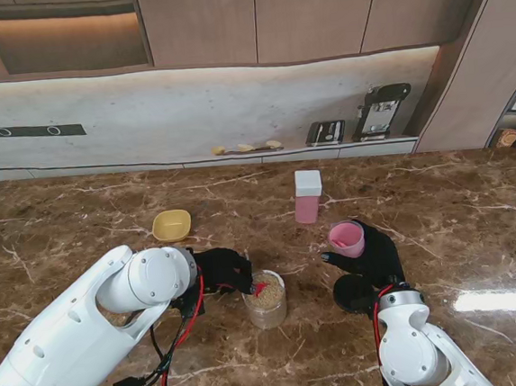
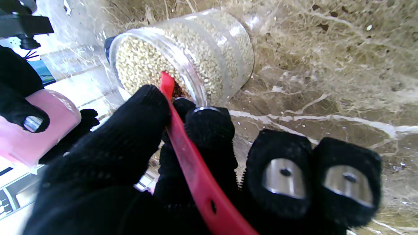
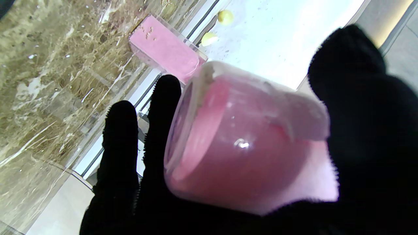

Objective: Measure grain into the airtight container

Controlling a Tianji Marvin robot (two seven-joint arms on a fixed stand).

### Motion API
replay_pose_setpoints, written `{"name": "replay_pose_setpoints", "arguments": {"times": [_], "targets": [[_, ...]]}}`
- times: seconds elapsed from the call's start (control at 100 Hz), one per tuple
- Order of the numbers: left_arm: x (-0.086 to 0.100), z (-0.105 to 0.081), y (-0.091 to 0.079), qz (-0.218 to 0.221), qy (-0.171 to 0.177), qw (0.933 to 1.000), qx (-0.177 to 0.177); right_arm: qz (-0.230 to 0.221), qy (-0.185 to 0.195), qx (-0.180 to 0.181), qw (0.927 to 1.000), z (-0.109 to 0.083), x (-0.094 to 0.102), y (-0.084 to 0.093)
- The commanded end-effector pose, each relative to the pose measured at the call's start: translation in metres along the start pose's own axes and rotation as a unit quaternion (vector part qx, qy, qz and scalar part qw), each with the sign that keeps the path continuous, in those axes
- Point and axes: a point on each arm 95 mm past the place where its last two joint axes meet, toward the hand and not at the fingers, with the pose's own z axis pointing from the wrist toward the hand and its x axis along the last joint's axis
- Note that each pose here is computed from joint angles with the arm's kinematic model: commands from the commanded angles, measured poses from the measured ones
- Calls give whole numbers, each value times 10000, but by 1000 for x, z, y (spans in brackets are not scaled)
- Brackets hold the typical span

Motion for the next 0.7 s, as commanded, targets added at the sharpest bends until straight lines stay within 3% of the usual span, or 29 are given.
{"name": "replay_pose_setpoints", "arguments": {"times": [0.0,0.69], "targets": [[-4,1,4,-6,-46,10000,-52,14,-75,110,9999,-3,-3,-5],[-3,-3,0,-88,35,10000,19,17,-73,109,9999,-3,-4,-5]]}}
